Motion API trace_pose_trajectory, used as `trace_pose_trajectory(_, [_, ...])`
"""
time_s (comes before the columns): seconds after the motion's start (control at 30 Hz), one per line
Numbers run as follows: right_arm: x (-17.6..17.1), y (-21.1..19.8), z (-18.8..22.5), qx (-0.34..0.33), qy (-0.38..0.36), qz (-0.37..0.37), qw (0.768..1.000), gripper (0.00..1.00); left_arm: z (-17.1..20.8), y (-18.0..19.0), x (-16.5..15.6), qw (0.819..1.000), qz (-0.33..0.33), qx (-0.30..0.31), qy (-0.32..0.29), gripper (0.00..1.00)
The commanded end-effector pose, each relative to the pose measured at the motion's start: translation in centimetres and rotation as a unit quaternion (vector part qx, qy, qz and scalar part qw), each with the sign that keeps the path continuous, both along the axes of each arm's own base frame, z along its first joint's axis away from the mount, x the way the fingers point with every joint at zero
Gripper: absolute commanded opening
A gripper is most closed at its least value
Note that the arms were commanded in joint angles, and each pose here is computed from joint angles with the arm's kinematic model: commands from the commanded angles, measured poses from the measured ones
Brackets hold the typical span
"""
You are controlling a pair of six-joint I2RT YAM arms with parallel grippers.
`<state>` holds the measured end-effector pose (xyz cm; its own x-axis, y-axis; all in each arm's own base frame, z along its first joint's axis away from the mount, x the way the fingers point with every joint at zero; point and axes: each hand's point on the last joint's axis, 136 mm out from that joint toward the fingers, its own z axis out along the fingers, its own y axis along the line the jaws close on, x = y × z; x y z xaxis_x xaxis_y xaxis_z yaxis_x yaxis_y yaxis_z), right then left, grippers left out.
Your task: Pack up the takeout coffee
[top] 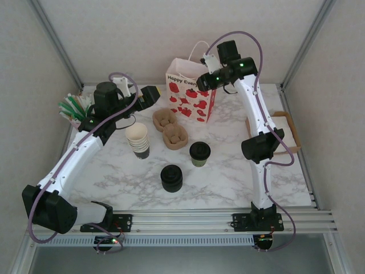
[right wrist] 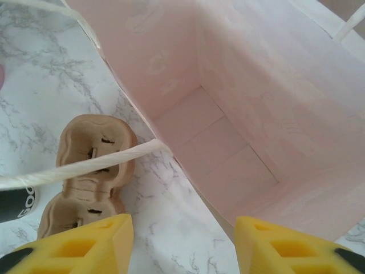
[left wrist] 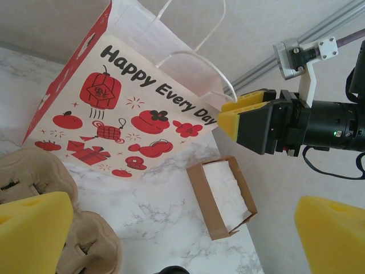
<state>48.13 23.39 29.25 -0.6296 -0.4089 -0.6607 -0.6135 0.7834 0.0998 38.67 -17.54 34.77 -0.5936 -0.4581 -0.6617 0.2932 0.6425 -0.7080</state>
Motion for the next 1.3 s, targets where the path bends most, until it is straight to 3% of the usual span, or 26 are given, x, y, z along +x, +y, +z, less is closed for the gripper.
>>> trace_pose_trajectory(0.0, [0.0,0.2,1.1,-0.005,-0.024,0.009,1.0,0.49,0.7,0.3,-0.6,1.0,-0.003,0.0,-0.008,1.0])
trace_pose_trajectory(0.23, [-0.1,0.0,1.2,-0.017,-0.035,0.015,0.999,0.49,0.6,0.3,-0.6,1.0,-0.003,0.0,-0.007,1.0])
trace_pose_trajectory(0.47, [0.6,-0.5,-1.3,-0.053,-0.02,0.014,0.998,0.49,0.6,0.3,-0.6,1.0,-0.004,-0.001,-0.007,1.0])
trace_pose_trajectory(0.63, [0.1,-0.1,-2.0,-0.063,-0.009,0.022,0.998,0.44,0.6,0.3,-0.5,1.0,-0.004,-0.001,-0.008,1.0])
trace_pose_trajectory(0.9, [-1.1,1.0,-0.7,-0.061,-0.021,0.037,0.997,0.42,0.4,0.3,-0.4,1.0,-0.004,0.0,-0.006,1.0])
trace_pose_trajectory(1.07, [-3.1,2.2,1.0,-0.02,-0.01,0.055,0.998,0.42,0.3,0.2,-0.4,1.0,-0.005,-0.001,-0.005,1.0])
trace_pose_trajectory(1.27, [-3.3,1.5,4.2,-0.007,-0.052,0.028,0.998,0.43,0.2,0.3,-0.5,1.0,-0.005,0.0,-0.005,1.0])
